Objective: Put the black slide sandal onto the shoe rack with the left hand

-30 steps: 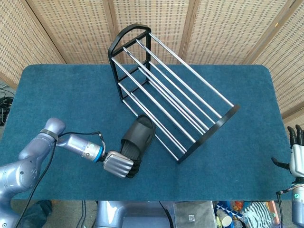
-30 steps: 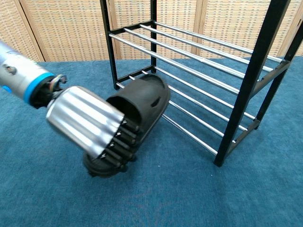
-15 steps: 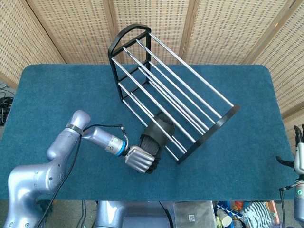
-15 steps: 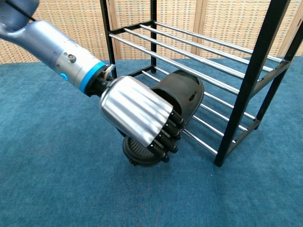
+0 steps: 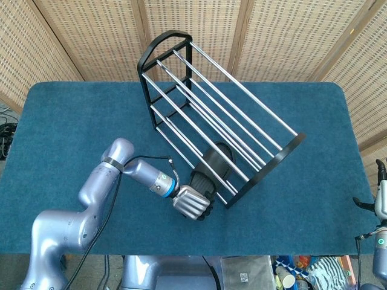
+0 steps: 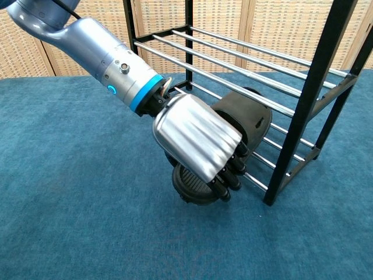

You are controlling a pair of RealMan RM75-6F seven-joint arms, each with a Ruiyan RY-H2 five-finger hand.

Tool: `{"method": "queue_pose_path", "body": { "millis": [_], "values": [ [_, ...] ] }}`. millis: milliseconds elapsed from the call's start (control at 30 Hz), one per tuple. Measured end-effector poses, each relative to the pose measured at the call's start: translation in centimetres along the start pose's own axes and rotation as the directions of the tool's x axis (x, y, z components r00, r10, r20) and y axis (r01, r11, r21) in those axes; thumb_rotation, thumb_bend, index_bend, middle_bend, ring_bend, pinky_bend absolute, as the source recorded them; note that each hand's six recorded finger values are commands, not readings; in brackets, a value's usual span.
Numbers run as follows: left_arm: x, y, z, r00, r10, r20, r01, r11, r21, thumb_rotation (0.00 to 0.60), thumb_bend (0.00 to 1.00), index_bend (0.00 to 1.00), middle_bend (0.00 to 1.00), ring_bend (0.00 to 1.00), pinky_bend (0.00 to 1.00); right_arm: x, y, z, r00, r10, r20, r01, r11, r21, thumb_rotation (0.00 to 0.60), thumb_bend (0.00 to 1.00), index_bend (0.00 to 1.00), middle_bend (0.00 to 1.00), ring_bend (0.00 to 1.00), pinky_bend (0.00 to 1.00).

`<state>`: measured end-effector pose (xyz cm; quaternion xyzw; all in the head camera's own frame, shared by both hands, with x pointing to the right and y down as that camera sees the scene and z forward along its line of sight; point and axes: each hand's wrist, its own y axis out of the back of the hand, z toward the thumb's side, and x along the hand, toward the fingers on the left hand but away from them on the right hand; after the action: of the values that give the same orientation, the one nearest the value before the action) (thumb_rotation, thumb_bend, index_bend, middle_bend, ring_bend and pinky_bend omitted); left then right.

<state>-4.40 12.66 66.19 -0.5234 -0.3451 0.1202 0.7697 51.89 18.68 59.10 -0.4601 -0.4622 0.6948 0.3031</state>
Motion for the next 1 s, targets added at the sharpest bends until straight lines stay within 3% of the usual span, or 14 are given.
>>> {"method": "queue_pose_path", "body": {
  "millis": [667,900,1000],
  "values": [
    [5.5,0.8,-1.9,0.999,-0.035,0.014,0.035,0.999,0.028,0.600,0.18,0.78,0.57,0.44,0.38,-0.4,0.5,-1.5,0.999,-0.007,0.049,0.008,1.000,-0.014,0.600,0.00,0.00,0.00,0.00,0.00],
    [5.7,0.2,-2.4,0.998,-0.067,-0.009,0.067,0.997,0.031,0.600,0.18,0.77,0.50,0.37,0.33,-0.5,0.3,-2.0,0.998,0.000,0.064,0.001,1.000,-0.015,0.600,0.00,0.00,0.00,0.00,0.00],
    [5.7,0.1,-3.0,0.996,-0.081,-0.027,0.082,0.996,0.040,0.600,0.18,0.66,0.37,0.27,0.28,-0.5,0.4,-2.1,0.998,-0.001,0.065,0.002,1.000,-0.019,0.600,0.00,0.00,0.00,0.00,0.00]
  ]
}}
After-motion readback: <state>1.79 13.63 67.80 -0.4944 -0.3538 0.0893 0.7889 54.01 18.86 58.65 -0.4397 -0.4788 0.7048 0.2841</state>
